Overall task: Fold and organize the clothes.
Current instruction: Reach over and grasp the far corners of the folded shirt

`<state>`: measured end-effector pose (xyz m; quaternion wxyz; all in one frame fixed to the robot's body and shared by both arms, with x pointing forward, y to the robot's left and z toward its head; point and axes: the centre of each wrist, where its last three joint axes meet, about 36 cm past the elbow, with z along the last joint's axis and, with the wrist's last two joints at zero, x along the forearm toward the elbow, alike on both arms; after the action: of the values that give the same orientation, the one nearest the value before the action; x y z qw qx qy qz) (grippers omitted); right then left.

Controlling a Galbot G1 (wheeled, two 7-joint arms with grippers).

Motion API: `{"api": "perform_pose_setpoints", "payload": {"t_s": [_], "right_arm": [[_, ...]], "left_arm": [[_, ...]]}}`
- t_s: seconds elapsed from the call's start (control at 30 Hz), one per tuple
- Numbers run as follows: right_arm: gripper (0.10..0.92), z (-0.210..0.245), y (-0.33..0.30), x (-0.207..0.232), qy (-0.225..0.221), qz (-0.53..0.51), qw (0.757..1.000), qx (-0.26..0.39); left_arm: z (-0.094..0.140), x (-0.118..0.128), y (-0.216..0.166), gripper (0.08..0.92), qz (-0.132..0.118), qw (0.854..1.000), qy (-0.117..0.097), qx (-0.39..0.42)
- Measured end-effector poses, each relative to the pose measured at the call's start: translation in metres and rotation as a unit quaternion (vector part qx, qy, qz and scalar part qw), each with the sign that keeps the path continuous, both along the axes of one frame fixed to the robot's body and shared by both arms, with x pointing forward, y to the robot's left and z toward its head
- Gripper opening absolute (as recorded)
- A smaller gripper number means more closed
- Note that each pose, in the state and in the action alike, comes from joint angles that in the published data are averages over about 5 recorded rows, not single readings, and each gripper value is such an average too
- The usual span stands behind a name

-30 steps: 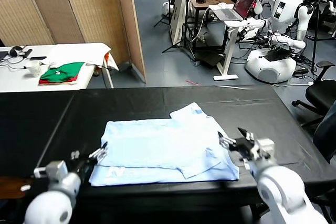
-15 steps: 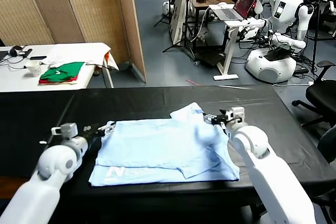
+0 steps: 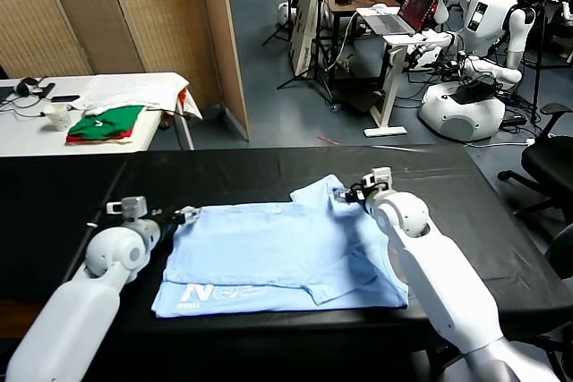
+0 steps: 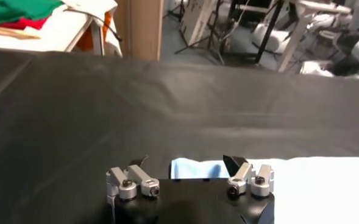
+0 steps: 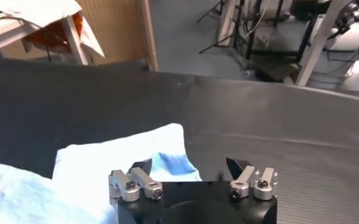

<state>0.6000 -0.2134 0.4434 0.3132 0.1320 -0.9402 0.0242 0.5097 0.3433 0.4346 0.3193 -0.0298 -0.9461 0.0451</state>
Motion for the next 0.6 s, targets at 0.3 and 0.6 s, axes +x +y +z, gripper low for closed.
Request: {"api": "perform_pose_setpoints", "payload": {"t_s": [0.3,0.6], "right_arm": [[0.171,0.002,-0.001,-0.009,-0.008,0.002,1.000,0.000],[0.140,0.008,-0.006,-0.020,-0.054,0.001,0.998,0.012]], "left_arm": [[-0.001,-0.004,0.002,0.325,-0.002,1.000,0.000,0.002],[0.004,-0.010,0.002,0.145,-0.004,1.000,-0.012,0.000]]}}
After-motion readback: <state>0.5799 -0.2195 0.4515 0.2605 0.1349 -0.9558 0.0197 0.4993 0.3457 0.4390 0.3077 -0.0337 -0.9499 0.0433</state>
